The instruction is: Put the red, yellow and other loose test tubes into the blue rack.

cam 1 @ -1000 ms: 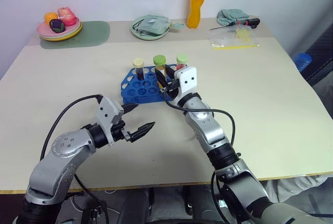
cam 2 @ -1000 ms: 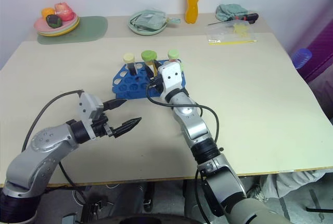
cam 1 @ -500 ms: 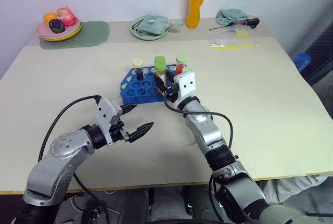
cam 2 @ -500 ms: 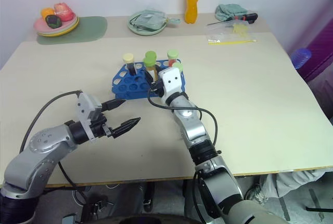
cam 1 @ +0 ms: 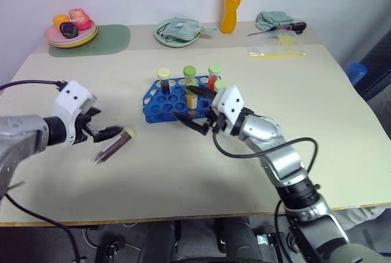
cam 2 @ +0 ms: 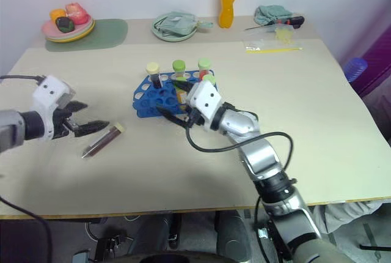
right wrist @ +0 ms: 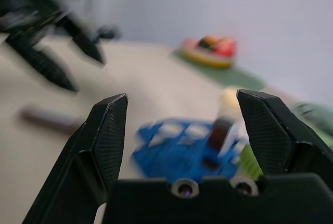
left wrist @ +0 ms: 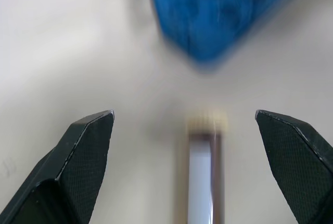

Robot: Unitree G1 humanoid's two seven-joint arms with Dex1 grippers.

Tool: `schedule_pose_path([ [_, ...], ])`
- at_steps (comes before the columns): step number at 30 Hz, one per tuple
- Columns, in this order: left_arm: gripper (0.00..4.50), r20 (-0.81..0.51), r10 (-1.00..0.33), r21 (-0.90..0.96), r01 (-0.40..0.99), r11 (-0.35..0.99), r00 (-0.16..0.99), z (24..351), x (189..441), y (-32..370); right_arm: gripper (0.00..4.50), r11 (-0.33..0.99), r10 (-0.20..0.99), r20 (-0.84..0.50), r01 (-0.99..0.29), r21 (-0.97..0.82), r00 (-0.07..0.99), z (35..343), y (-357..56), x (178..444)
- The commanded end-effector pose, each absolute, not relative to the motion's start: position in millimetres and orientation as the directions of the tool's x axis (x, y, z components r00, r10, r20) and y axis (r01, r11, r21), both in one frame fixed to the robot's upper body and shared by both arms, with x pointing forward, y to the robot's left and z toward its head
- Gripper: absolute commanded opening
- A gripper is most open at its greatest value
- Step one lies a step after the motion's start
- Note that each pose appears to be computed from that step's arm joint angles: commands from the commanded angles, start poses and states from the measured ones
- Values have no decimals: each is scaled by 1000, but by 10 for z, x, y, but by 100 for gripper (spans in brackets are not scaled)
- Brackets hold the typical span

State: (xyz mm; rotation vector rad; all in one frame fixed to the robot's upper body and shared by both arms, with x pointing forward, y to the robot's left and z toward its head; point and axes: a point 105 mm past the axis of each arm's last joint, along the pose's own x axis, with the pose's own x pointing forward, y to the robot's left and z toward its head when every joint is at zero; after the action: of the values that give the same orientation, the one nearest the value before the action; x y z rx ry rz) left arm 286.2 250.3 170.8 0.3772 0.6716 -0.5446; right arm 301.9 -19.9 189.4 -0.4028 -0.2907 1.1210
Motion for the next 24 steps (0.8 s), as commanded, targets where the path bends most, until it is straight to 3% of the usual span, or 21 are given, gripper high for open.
schedule_pose_path([
  [1,450,-783,-318,104,617,780,535,1610,2848,2512,370,218,963,-39,-853,-474,267,1970,-176,2745],
  [5,450,-830,-283,130,659,741,482,1543,2996,2524,370,159,971,-88,-876,-455,222,1962,-247,2641],
  [12,450,-894,-199,176,722,670,402,1357,3141,2595,370,174,964,-108,-886,-430,242,1916,-277,2610],
  [15,360,-901,-173,189,718,669,399,1329,3207,2618,377,200,960,-95,-884,-424,263,1916,-275,2610],
  [20,110,-902,-182,175,716,676,392,1344,3218,2606,377,207,960,-91,-887,-412,266,1901,-261,2594],
  [21,77,-899,-188,171,713,681,395,1356,3212,2608,377,207,960,-90,-887,-412,266,1902,-260,2595],
  [24,76,-851,-237,210,716,666,469,1484,3245,2616,377,223,956,-86,-883,-412,282,1902,-284,2612],
])
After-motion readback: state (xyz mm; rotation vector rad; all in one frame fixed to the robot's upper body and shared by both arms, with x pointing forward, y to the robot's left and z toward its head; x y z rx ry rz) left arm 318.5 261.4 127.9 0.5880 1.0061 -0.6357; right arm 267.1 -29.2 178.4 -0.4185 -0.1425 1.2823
